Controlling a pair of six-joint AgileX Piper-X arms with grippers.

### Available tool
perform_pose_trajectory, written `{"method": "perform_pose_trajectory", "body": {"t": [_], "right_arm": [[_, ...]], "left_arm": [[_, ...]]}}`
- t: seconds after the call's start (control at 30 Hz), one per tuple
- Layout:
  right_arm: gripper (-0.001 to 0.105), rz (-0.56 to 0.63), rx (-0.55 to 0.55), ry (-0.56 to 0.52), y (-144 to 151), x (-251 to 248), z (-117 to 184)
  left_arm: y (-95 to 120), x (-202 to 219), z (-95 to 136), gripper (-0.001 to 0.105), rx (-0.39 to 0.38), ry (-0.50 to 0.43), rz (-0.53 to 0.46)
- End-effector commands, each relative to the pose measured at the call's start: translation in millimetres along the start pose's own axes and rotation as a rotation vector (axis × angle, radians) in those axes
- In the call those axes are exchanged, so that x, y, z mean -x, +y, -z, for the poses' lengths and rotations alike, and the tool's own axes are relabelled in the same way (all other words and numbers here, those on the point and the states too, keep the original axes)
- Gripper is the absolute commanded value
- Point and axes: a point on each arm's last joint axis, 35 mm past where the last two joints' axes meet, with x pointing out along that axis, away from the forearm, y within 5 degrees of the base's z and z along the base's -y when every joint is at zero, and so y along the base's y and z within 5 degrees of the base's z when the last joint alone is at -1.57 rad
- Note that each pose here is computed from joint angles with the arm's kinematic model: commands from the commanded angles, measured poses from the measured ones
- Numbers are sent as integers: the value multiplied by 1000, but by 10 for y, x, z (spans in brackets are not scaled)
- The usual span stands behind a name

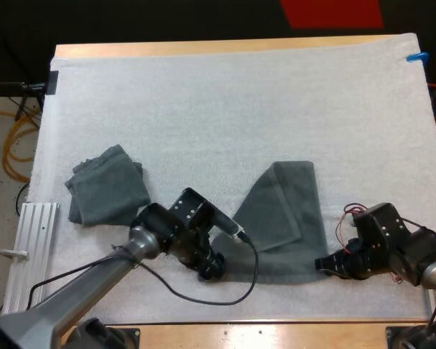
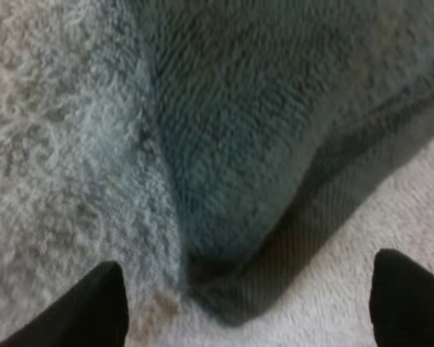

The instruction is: Pick towel from pile fold and stack

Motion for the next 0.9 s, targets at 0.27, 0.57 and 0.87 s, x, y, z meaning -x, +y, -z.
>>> {"method": "perform_pose_trajectory", "body": {"t": [0.27, 0.57, 0.87], "right_arm": [[0, -9, 4, -15, 13, 17, -11], [0, -11, 12, -34, 16, 18, -33], [0, 86, 61, -201, 78, 235, -197]], "left_arm": [[47, -341, -69, 66, 28, 88, -47], [74, -496, -100, 19, 42, 121, -38], [-57, -410, -112, 0, 97, 157, 375]]}}
